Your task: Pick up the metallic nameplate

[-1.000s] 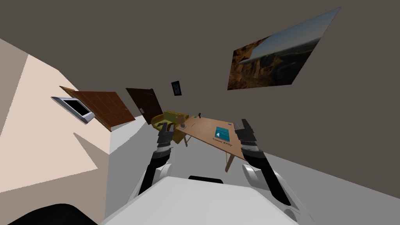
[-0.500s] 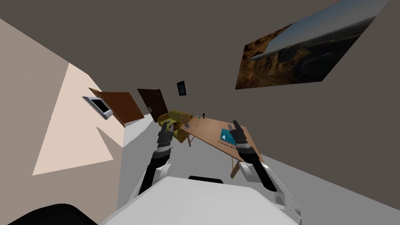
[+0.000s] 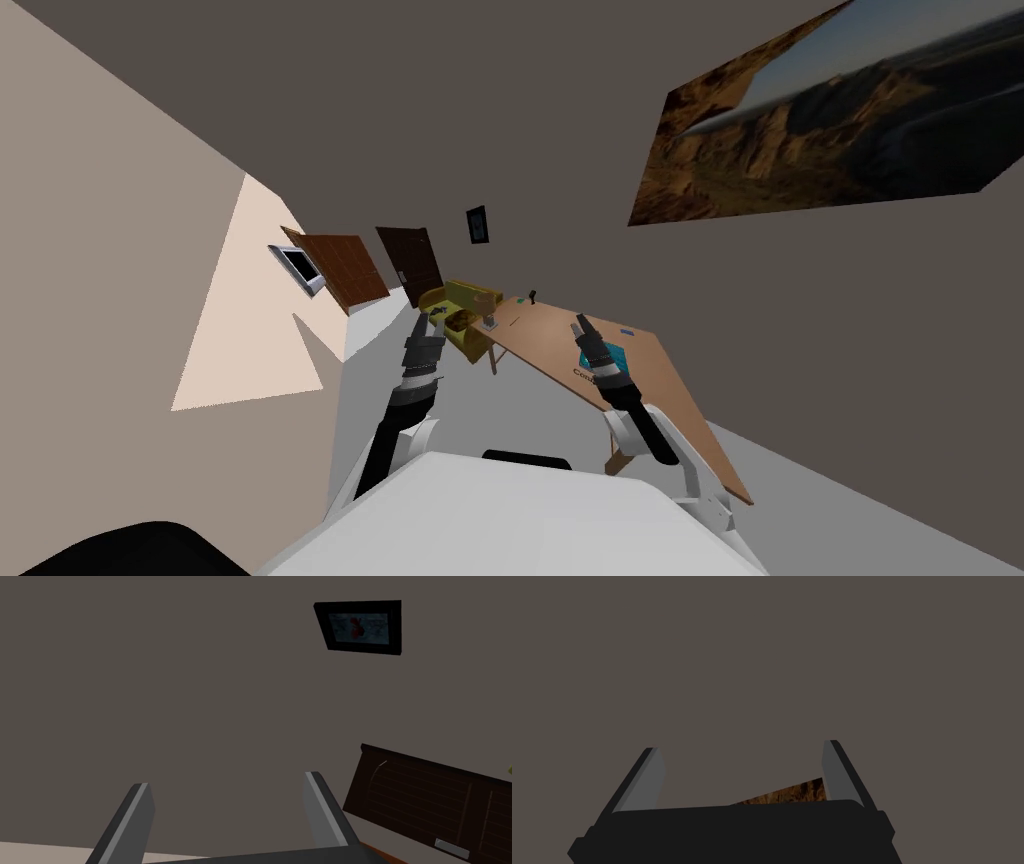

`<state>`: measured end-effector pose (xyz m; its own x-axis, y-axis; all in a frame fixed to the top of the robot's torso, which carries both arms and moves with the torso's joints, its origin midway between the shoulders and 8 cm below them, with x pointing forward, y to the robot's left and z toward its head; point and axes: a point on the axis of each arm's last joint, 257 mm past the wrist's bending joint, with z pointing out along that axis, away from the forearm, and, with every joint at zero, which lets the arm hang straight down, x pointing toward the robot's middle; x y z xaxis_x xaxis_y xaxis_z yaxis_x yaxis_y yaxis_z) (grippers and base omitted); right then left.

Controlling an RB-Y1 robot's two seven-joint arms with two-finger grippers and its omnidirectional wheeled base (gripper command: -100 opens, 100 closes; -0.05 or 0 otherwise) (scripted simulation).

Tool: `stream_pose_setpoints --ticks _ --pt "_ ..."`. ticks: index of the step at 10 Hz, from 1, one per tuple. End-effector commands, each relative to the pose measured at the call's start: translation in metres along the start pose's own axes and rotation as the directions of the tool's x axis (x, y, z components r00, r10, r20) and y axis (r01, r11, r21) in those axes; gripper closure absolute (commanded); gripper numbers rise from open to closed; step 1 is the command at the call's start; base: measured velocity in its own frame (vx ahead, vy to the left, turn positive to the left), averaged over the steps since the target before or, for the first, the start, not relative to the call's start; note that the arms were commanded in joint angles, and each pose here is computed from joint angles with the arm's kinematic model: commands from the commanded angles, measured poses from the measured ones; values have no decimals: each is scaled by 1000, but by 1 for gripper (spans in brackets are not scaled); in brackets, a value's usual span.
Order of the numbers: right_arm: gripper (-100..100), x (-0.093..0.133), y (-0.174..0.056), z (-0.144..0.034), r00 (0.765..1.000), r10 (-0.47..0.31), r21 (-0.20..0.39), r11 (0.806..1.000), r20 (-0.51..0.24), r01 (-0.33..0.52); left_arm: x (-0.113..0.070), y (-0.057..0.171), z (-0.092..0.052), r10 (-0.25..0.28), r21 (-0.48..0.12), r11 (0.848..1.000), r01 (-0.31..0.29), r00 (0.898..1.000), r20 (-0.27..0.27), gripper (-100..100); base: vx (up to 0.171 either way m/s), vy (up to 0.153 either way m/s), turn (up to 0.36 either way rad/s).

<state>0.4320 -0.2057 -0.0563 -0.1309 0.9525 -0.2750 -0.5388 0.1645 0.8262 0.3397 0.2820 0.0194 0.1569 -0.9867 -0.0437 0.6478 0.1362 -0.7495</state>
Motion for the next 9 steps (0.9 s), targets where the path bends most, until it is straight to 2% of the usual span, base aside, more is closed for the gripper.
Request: stream_pose_setpoints --ticks 1,2,4,5,6,7,8,9 --pt "-100 6 -17 -3 1000 -8 30 1000 -24 8 0 0 0 0 0 1000 0 1000 0 0 35 31 96" --pt "-100 19 -27 -2 997 -26 39 999 -74 29 0 0 0 0 0 1000 0 1000 0 0 38 30 188" --pt "-100 18 -35 -5 997 -25 58 998 -74 30 0 0 0 0 0 1000 0 1000 0 0 30 18 47" --pt "-100 32 -44 -4 991 -46 62 997 -127 54 0 0 0 0 0 1000 0 1000 0 0 26 22 162" --pt "-100 31 -55 -8 991 -45 86 995 -127 56 0 0 0 0 0 1000 0 1000 0 0 30 22 132" --pt "-100 44 -66 -9 981 -67 92 992 -182 84 0 0 0 0 0 1000 0 1000 0 0 44 30 249" --pt "-100 43 -76 -13 981 -65 114 990 -183 87 0 0 0 0 0 1000 0 1000 0 0 35 21 90" --pt "-100 56 -87 -16 967 -88 119 986 -240 120 0 0 0 0 0 1000 0 1000 0 0 31 24 182"
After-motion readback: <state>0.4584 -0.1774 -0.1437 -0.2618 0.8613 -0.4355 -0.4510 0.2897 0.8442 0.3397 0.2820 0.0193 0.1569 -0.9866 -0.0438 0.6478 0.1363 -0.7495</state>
